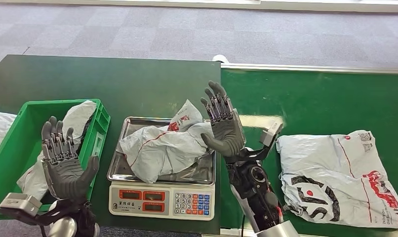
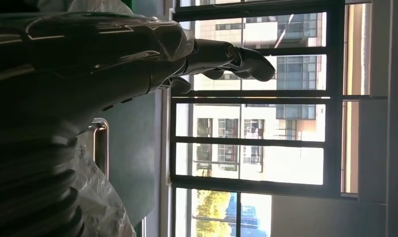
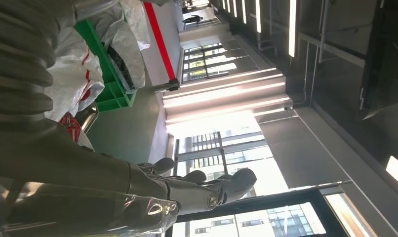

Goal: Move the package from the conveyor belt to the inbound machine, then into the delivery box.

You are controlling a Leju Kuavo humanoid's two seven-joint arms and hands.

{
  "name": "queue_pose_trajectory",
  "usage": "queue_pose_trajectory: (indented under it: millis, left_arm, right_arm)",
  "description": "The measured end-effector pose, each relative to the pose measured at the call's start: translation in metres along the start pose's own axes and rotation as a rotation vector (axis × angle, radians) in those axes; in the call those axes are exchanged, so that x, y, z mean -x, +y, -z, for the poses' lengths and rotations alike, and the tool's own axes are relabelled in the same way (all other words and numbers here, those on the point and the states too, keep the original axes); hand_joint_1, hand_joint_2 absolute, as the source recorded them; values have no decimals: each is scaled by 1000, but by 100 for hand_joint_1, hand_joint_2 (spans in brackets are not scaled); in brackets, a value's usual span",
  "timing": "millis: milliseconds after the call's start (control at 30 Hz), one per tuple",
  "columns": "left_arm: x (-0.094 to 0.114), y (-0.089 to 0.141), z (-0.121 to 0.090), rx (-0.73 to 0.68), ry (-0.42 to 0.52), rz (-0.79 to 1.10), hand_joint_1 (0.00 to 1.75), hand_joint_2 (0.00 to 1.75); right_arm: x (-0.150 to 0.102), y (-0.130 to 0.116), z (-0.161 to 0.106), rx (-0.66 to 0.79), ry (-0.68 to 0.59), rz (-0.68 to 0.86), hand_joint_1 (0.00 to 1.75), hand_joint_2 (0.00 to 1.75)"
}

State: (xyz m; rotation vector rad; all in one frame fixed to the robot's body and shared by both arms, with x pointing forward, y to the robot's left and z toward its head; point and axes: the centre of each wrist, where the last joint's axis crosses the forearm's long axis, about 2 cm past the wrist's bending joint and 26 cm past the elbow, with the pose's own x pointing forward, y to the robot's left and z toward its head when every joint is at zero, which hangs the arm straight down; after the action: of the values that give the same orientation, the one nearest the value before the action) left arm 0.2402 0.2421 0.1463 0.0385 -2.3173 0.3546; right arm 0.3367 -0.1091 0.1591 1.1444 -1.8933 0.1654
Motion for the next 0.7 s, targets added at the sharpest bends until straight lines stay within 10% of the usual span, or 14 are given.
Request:
queue_pose_trajectory:
  millis: [233, 700]
  left_arm:
    - [0, -3, -6, 40, 19, -77, 0, 175]
    - [17, -31, -19, 188, 101, -180, 0, 175]
  right_arm:
    - [-2, -1, -17, 60, -39, 24, 0, 175]
    - [5, 3, -76, 350, 37, -568, 0, 175]
